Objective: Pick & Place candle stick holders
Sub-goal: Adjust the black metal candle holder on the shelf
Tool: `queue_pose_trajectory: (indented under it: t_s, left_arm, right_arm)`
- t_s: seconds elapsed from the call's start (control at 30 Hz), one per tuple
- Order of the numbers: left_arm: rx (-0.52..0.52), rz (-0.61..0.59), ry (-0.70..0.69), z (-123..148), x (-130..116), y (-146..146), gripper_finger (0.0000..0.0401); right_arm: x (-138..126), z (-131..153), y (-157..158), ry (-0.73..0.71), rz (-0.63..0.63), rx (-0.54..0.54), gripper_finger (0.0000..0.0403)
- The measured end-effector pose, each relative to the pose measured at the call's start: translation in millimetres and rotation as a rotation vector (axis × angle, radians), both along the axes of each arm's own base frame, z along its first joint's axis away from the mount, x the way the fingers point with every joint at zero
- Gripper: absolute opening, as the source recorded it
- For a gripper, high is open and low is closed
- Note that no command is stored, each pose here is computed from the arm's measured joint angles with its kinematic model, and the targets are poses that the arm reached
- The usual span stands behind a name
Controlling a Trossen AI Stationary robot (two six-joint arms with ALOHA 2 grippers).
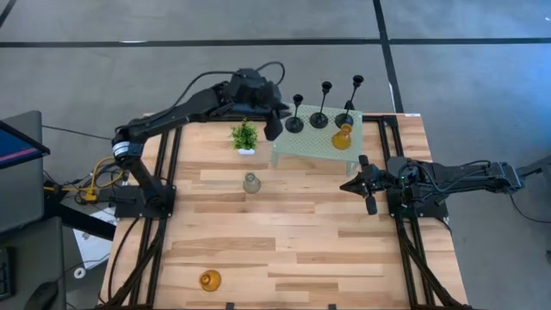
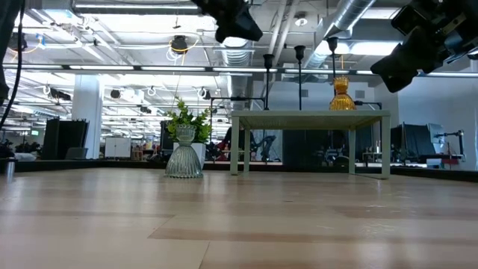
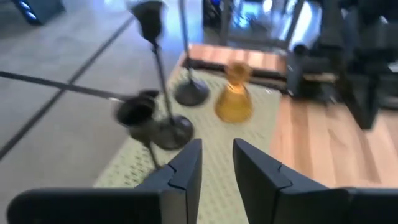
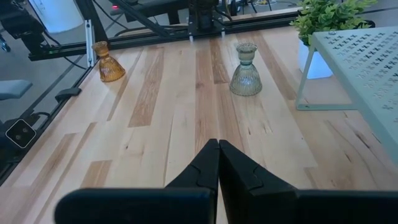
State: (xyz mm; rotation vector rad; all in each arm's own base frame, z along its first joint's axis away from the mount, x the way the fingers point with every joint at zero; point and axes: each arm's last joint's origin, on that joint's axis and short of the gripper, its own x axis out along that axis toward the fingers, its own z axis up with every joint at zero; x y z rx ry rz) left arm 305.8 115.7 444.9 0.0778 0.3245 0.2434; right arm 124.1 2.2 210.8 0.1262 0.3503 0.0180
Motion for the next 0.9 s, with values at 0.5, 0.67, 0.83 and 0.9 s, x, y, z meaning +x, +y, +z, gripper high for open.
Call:
queue_pose_trajectory:
  t_s: [0.5,0.67,0.83,0.9]
  left_arm:
    - [0.123,-0.013,0.009,-87,30,-11,0.0003]
    - [0.086,0.023,-0.017,-110,29,-6,0.0002]
    - [0.083,0.038,-0.085,-124,29,-6,0.0002]
    - [0.086,0.039,-0.103,-129,30,-6,0.0002]
  right_arm:
    - [0,1,0,-0.007,0.000,0.001,0.0000]
    - [0,1,0,-0.007,0.000,0.000,0.0000]
    - [0,1,0,-0.008,-0.001,0.000,0.0000]
    - [0,1,0,-0.009,-0.003,-0.001,0.0000]
